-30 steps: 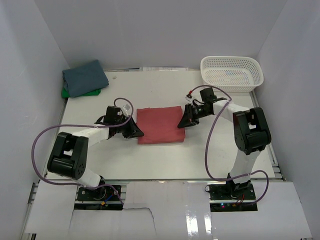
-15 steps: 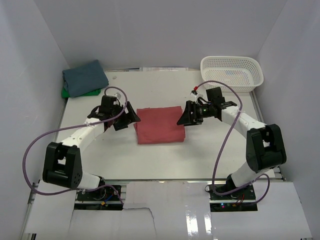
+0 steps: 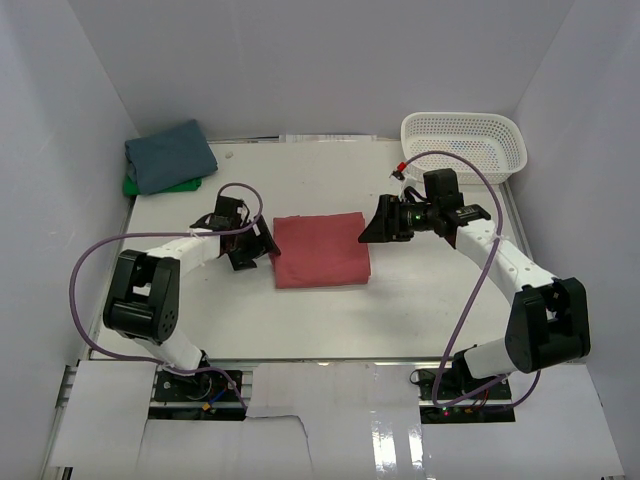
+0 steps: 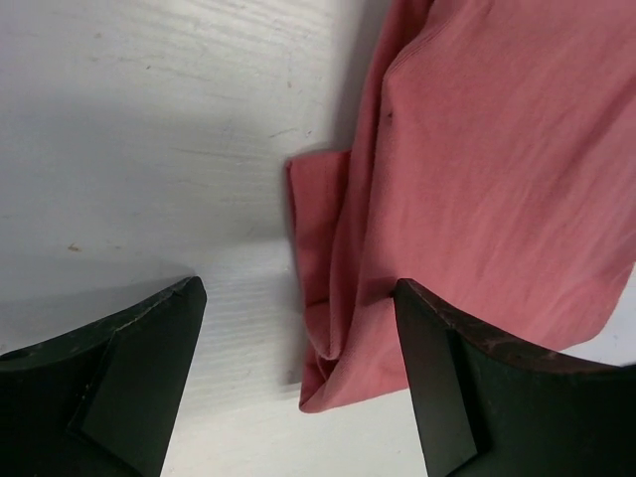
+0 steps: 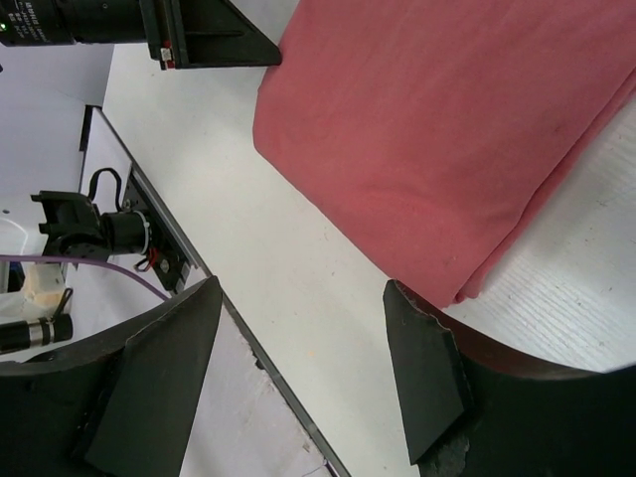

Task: Fold and stack the t-shirts
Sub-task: Put the neatly folded tshirt into the corner of the board with the left arm

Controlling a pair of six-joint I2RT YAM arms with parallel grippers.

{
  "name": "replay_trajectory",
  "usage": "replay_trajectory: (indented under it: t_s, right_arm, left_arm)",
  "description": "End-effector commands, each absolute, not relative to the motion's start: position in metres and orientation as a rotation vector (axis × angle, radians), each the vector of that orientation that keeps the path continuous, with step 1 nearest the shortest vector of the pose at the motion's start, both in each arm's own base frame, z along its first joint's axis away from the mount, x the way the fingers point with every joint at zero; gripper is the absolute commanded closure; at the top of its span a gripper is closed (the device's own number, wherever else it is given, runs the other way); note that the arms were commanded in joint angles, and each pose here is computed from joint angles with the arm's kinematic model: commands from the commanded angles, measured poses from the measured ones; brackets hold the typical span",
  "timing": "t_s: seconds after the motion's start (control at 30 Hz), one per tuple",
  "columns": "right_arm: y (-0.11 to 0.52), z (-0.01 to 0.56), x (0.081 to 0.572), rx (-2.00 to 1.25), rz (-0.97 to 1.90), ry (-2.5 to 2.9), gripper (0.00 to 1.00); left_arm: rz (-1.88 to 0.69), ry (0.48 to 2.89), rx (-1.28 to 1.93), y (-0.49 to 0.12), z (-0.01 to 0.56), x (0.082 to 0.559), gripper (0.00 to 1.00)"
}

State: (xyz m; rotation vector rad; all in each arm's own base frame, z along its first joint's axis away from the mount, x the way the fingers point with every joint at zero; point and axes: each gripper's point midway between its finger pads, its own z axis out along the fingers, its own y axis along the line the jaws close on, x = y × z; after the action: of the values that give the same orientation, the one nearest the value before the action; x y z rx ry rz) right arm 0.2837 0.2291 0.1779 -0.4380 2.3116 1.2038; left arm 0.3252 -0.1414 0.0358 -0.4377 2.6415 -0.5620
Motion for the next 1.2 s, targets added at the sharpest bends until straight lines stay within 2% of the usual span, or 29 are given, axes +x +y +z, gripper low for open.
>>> replay_trajectory:
  t_s: [0.0,0.3,0.5,0.63,0.83,0.87,0.93,1.17]
  right_arm:
    - [0.228,0.179,0.279,-0.454,1.187,2.308,0.27]
    - [0.227,0.172,0.276,-0.449,1.189,2.324,0.27]
    - [0.226,0.172,0.275,-0.445,1.185,2.324,0.27]
    - [0.226,0.173,0.275,-0.444,1.185,2.322,0.27]
    - [0.226,0.173,0.273,-0.442,1.191,2.324,0.27]
    - [0.226,0.174,0.273,-0.443,1.192,2.322,0.27]
    - [0.226,0.174,0.272,-0.443,1.196,2.322,0.27]
    - [0.224,0.173,0.269,-0.44,1.187,2.325,0.27]
  left_arm:
    - [-0.59,2.653,-0.44,-0.146,0.024,0.327,0.12]
    - [-0.688,2.679,-0.428,-0.161,0.004,0.326,0.17]
    - [-0.713,2.726,-0.4,-0.172,-0.016,0.325,0.25]
    - [-0.769,2.748,-0.39,-0.179,-0.025,0.322,0.33]
    - [-0.925,2.743,-0.373,-0.195,-0.032,0.314,0.54]
    - [-0.973,2.752,-0.368,-0.2,-0.033,0.311,0.62]
    - [-0.998,2.772,-0.376,-0.202,-0.042,0.308,0.7]
    - [-1.071,2.754,-0.35,-0.21,-0.042,0.311,0.91]
